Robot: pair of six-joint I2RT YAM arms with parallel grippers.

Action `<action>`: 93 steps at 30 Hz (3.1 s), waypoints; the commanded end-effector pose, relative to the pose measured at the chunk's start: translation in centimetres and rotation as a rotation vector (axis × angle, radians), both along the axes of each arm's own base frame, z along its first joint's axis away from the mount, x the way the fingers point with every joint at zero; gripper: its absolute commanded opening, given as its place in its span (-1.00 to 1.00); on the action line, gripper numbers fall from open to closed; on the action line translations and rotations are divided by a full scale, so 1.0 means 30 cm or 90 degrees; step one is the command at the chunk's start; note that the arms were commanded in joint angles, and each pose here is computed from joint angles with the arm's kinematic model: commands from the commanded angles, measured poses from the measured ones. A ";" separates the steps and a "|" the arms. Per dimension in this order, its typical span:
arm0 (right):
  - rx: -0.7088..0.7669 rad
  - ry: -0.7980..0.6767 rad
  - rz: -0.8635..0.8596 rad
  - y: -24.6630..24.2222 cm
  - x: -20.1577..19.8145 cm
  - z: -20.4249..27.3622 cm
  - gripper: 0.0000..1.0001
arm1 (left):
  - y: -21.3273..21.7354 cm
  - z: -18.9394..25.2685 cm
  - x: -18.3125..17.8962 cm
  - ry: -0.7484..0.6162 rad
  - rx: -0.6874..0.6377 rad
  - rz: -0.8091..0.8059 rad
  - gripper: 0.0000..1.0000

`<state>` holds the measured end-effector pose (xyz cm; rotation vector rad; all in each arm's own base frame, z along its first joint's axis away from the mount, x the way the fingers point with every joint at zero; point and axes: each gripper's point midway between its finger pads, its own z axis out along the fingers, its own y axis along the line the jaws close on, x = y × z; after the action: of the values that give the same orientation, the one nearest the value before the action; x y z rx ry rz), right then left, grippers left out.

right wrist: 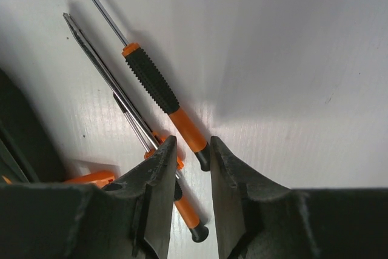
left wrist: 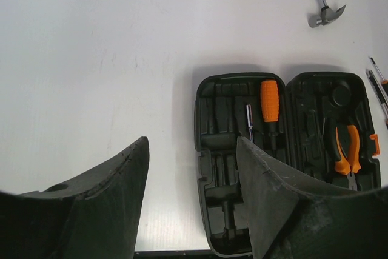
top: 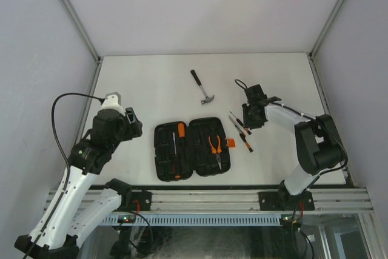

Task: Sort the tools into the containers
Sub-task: Place the screwdriver in the storage box, then pick up the screwdriver from the center of the board.

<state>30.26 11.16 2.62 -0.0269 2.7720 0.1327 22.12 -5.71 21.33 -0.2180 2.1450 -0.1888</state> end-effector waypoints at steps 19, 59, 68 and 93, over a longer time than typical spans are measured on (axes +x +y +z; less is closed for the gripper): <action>-0.031 0.026 -0.008 -0.018 0.020 -0.033 -0.74 | -0.007 -0.024 0.018 0.002 0.005 -0.008 0.23; 0.306 -0.535 0.040 0.150 -0.098 0.689 -1.00 | -0.043 0.033 0.022 -0.013 -0.022 -0.036 0.98; 0.281 -0.556 0.045 0.131 -0.092 0.696 -1.00 | -0.055 0.024 0.010 0.070 -0.018 -0.032 0.82; 0.291 -0.709 0.420 0.438 -0.280 0.810 -0.95 | -0.085 0.190 -0.047 -0.161 -0.102 -0.105 1.00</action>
<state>22.83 22.40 24.36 -0.5257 1.6693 0.6727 20.47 -8.16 25.74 -0.1281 1.9872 -0.4366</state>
